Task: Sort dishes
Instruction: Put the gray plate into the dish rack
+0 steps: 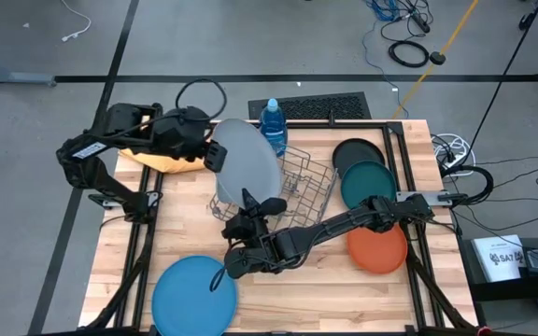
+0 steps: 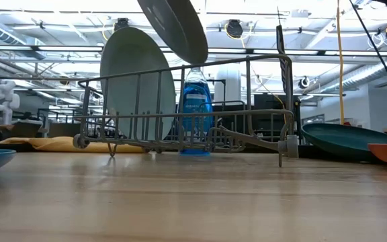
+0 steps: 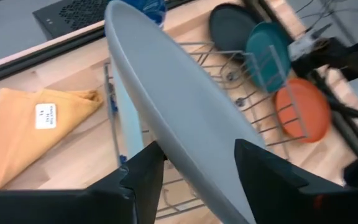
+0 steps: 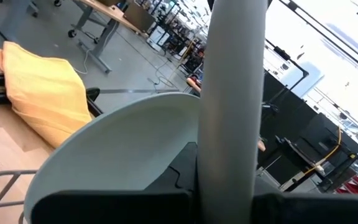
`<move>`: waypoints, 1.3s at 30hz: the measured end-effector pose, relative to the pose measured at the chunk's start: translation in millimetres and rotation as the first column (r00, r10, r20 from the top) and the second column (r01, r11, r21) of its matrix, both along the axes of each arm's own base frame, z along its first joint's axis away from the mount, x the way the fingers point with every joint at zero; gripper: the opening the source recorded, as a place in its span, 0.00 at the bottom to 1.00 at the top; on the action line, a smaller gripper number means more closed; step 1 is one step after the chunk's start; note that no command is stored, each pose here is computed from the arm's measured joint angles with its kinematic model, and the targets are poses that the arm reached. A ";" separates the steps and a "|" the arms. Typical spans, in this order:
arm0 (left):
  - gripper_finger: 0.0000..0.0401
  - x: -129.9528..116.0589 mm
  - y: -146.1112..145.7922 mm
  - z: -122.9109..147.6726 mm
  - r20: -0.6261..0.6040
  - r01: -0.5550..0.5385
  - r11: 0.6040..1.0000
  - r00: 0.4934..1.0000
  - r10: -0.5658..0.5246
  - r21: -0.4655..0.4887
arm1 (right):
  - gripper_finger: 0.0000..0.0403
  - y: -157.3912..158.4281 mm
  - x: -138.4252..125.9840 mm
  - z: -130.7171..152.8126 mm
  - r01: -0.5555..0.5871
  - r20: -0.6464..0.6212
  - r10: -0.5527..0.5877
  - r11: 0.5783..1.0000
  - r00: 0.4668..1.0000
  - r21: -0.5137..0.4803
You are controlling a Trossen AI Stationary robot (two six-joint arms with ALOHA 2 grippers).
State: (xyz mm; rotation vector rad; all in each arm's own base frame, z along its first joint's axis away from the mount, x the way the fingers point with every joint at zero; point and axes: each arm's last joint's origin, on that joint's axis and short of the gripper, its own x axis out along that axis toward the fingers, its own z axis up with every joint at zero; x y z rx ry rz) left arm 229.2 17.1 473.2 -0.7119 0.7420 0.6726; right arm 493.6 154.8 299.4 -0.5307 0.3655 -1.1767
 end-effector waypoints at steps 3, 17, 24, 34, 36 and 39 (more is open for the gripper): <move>0.40 6.5 1.6 -4.7 -0.030 -0.006 1.000 1.000 0.007 0.006 | 0.02 0.7 -0.3 -0.1 -0.001 -0.006 0.001 1.000 1.000 -0.003; 0.03 11.3 1.8 -5.8 -0.053 0.014 0.993 0.999 -0.008 0.114 | 0.15 4.3 -0.8 1.1 -0.012 -0.051 0.011 1.000 0.999 -0.017; 0.02 9.2 -5.5 -3.4 -0.072 0.045 0.973 0.997 -0.030 0.227 | 0.32 4.6 0.3 0.6 -0.061 -0.110 0.060 0.998 0.992 -0.007; 0.00 -1.1 -10.3 -2.0 -0.192 0.103 0.894 0.981 -0.019 0.436 | 0.56 12.3 3.8 -0.8 -0.294 -0.040 0.304 0.941 0.952 0.169; 0.00 -2.6 -9.8 0.3 -0.175 0.089 0.887 0.985 -0.009 0.453 | 0.58 14.8 3.2 0.3 -0.320 -0.023 0.330 0.929 0.944 0.189; 0.00 -8.0 -9.5 0.3 -0.201 0.092 0.881 0.980 0.003 0.464 | 0.60 17.5 2.0 -0.2 -0.325 -0.025 0.335 0.926 0.942 0.191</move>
